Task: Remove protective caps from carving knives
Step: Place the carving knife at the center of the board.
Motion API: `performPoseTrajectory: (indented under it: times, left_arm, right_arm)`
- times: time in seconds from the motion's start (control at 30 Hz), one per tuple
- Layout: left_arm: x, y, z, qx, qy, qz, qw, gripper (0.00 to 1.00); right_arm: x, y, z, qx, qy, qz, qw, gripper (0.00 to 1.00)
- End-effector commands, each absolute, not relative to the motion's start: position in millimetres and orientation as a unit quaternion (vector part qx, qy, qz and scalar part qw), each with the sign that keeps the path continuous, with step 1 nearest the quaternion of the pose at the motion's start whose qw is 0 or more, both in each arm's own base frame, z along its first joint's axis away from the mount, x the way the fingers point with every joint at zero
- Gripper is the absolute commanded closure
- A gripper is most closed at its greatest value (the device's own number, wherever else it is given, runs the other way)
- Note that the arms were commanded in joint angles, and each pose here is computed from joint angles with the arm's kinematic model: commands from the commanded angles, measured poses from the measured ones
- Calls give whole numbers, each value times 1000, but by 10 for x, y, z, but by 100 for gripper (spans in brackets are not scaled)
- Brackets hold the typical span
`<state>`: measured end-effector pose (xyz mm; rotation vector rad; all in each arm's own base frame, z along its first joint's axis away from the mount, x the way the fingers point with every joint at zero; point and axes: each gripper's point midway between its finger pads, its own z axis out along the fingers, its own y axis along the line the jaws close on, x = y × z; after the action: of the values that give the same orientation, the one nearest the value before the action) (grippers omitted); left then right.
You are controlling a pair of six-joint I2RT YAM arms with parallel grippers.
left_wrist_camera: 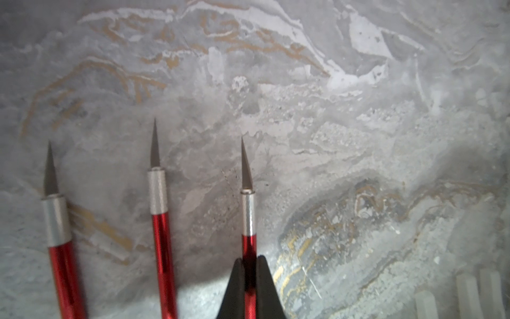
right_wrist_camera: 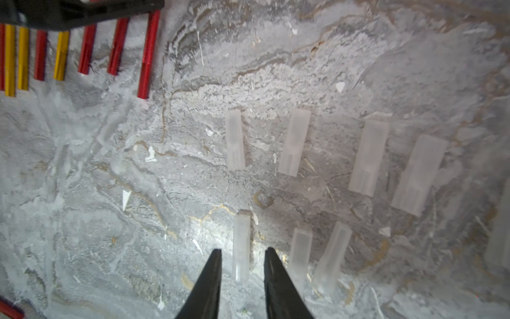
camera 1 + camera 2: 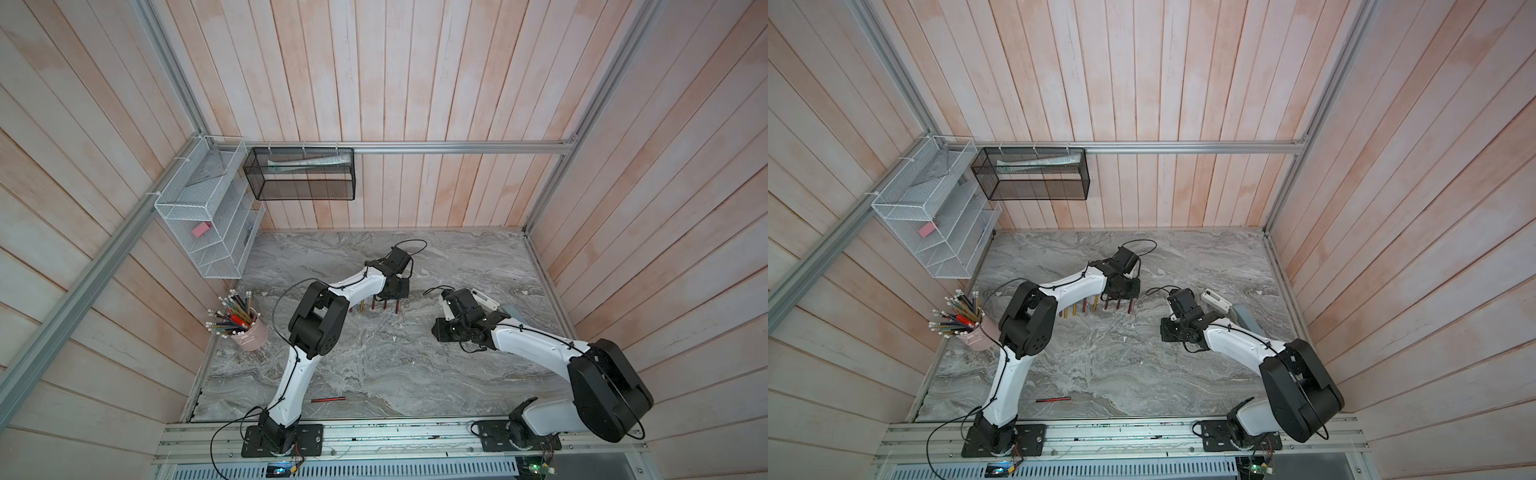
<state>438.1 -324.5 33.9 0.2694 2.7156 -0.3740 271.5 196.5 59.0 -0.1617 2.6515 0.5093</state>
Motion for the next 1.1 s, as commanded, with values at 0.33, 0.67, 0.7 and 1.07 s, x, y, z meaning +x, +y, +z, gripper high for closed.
performPoseTrajectory:
  times: [0.33, 0.67, 0.7, 1.07]
  left_arm:
    - [4458, -3108, 68, 85, 976, -100, 174, 82]
    - [4472, -3135, 170, 82, 974, -109, 181, 83]
    - [4476, -3138, 209, 81, 973, -111, 184, 82]
    - [4394, -3156, 1304, 79, 949, -157, 260, 75]
  right_arm:
    - [2684, 1924, 850, -49, 948, 196, 244, 67]
    - [2689, 1891, 868, -46, 948, 196, 246, 66]
    - [2690, 1888, 863, -46, 948, 196, 246, 66]
    - [2658, 2003, 972, -85, 937, 218, 261, 64]
